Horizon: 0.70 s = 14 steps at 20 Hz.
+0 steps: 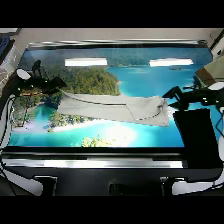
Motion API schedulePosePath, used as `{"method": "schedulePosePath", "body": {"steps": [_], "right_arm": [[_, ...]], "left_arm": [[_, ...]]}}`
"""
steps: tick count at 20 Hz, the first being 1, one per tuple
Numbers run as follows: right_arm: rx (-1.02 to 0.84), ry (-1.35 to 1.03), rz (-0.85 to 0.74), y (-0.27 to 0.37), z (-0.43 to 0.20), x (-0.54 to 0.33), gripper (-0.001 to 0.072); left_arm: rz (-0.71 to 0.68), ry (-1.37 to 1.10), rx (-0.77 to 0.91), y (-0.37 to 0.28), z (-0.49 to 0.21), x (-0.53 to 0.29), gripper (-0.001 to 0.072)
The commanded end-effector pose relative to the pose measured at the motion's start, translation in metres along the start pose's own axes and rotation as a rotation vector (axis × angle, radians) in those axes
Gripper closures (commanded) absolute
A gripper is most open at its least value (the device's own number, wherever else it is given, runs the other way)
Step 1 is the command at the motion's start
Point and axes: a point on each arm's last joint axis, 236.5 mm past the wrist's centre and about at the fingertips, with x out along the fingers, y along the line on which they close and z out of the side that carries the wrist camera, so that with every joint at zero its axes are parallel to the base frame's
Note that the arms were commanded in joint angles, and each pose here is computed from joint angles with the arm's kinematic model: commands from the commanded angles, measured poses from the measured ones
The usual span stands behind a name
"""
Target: Fold the clothes and pants, and hang the long-sleeved shirts on hangers.
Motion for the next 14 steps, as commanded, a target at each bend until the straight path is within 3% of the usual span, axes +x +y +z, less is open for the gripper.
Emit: {"method": "schedulePosePath", "body": {"steps": [1,2,6,14], "right_arm": [[0.062,0.048,0.003,-0.043,-0.007,-0.041,0.0025],[0.069,0.055,0.013,-0.050,-0.006,-0.038,0.0024],[0.072,0.136,0.081,-0.058,-0.010,-0.001,0.0022],[0.114,0.162,0.157,-0.068,-0.005,0.031,0.0024]], "left_arm": [[0.055,0.007,0.094,-0.016,0.005,-0.046,0.0016],[0.077,-0.005,0.111,-0.019,0.006,-0.057,-0.0013],[0.161,-0.007,0.143,-0.022,-0.001,-0.089,-0.0013],[0.177,0.019,0.118,-0.025,-0.012,-0.105,-0.0013]]}}
